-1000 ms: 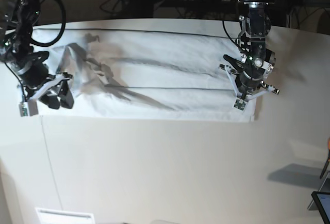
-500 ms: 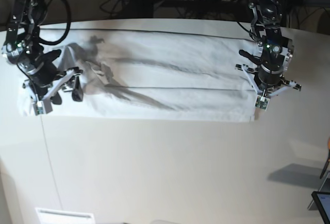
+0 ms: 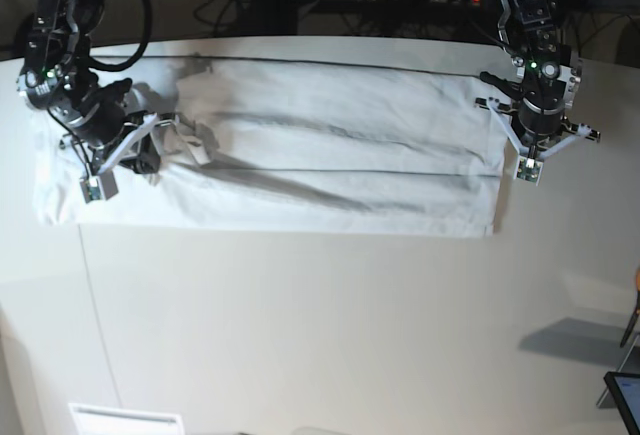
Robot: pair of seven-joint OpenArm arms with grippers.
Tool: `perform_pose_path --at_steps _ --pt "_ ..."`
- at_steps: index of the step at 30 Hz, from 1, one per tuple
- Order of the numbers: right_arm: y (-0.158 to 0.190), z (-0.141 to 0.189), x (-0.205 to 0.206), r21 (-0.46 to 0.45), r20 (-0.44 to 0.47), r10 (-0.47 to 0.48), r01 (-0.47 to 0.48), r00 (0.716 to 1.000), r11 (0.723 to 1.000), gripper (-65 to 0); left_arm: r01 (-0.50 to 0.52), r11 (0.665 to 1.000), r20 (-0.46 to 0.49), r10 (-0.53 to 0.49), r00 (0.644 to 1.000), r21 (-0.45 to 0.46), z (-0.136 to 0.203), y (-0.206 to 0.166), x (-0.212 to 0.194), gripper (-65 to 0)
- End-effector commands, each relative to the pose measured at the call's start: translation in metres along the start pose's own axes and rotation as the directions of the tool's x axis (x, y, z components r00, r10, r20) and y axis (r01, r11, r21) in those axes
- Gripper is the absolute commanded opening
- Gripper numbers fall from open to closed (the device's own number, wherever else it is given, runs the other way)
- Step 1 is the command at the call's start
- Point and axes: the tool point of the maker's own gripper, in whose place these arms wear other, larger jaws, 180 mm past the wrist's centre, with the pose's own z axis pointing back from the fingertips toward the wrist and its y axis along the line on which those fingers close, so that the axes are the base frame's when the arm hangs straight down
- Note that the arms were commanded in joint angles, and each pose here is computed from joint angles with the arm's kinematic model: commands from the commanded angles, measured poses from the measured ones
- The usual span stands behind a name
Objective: Fold the T-shirt properly
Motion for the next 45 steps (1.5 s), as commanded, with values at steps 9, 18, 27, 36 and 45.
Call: perform_pose_path --at_steps 9,18,27,36,45 --pt "0.025 0.015 -0.022 0.117 -0.013 -0.096 0.097 0.995 0.988 -64.9 0.003 1.0 0.035 -0.004 0.999 0.02 0.002 0.006 0.011 -65.0" --pt "0.064 0.02 -0.035 0.274 -0.051 -0.193 0.199 0.98 0.941 -64.9 0.003 1.0 0.034 -0.004 0.999 0.019 0.001 0.006 0.011 -65.0" --pt "0.095 0.017 -0.053 0.331 -0.109 -0.211 0.236 0.971 0.914 -64.7 0.002 1.0 0.033 -0.002 0.999 0.021 0.002 0.007 0.01 -65.0" --pt "0.095 0.017 -0.053 0.331 -0.107 -0.215 0.239 0.971 0.913 -61.8 0.003 1.0 0.034 -0.004 0.999 0.019 0.001 0.006 0.011 -65.0" --pt "0.101 0.02 -0.055 0.339 -0.105 -0.254 0.275 0.962 0.9 -27.6 -0.001 1.0 0.031 0.0 1.0 0.025 0.002 0.008 0.01 -65.0"
